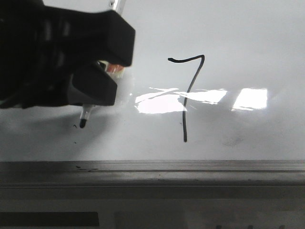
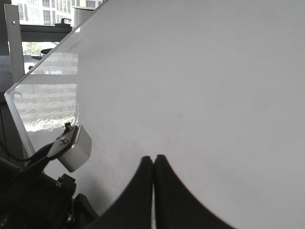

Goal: Write number 7 on whiteboard

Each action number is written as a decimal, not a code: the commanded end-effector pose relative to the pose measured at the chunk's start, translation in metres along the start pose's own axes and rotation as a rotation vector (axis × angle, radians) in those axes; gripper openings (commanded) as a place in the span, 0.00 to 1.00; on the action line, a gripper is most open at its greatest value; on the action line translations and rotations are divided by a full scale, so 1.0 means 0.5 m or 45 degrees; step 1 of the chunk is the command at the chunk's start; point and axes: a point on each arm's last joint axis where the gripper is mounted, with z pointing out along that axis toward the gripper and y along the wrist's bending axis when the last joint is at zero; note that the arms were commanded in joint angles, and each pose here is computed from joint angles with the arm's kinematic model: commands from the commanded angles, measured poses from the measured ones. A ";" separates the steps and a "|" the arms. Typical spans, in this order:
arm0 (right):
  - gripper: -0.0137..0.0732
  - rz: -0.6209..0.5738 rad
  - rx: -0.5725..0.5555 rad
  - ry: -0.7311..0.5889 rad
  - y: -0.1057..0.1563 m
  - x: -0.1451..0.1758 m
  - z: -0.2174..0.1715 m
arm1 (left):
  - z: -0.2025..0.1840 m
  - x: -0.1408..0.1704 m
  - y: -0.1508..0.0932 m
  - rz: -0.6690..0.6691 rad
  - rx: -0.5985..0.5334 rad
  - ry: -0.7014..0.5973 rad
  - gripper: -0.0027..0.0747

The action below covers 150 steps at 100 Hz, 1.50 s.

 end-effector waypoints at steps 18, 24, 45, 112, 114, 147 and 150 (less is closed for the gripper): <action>0.08 0.007 0.023 -0.031 -0.005 -0.014 -0.005 | 0.011 -0.012 0.001 -0.146 -0.121 -0.064 0.01; 0.08 0.007 0.028 -0.018 -0.005 -0.008 -0.004 | 0.014 -0.012 0.002 -0.137 -0.140 -0.073 0.01; 0.08 0.008 0.065 0.000 -0.009 0.001 -0.004 | 0.015 -0.016 0.008 -0.140 -0.166 -0.086 0.01; 0.08 0.037 0.064 -0.006 -0.009 0.000 -0.006 | -0.022 -0.051 0.012 -0.162 -0.134 -0.174 0.65; 0.08 0.037 0.065 -0.009 -0.009 -0.001 -0.007 | -0.032 -0.055 0.011 -0.157 -0.115 -0.186 0.65; 0.08 0.036 0.088 -0.125 -0.009 -0.010 -0.071 | -0.188 -0.084 0.042 0.053 0.124 -0.357 0.44; 0.08 0.036 0.099 -0.122 -0.009 0.001 -0.079 | -0.201 -0.078 0.056 0.026 0.129 -0.355 0.32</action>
